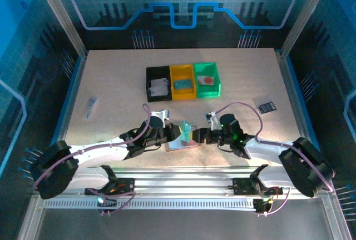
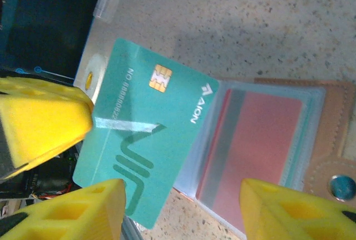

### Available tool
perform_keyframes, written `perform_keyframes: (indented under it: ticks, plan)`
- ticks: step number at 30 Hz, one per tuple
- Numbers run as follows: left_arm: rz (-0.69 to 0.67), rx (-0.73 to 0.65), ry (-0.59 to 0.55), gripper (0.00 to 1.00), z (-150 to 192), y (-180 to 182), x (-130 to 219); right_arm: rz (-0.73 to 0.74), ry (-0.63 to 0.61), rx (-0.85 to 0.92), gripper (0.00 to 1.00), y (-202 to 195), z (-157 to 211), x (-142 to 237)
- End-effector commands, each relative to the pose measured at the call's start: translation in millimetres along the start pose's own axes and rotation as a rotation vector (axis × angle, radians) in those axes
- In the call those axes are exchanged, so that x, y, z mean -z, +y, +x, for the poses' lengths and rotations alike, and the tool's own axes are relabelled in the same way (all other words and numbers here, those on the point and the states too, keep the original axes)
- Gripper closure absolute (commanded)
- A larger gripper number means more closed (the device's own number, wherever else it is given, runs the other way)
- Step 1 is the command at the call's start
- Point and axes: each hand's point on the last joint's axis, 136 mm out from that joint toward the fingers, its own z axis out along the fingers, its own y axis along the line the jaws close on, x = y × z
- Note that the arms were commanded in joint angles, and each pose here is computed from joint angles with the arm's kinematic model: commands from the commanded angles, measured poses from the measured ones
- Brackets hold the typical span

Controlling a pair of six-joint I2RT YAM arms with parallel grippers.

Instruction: Take the credit cards out of the card holder

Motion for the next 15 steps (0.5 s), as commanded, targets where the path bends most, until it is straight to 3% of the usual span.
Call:
perform_keyframes:
  ticks: [1, 15]
  plan:
    - [0.057, 0.015, -0.004, 1.0, -0.7, -12.6, 4.4, -0.044, -0.012, 0.016, 0.44, 9.0, -1.9, -2.8]
    - [0.073, 0.016, -0.006, 1.0, 0.3, -19.7, 5.0, -0.128, -0.017, 0.032, 0.47, 26.0, -0.8, -11.9]
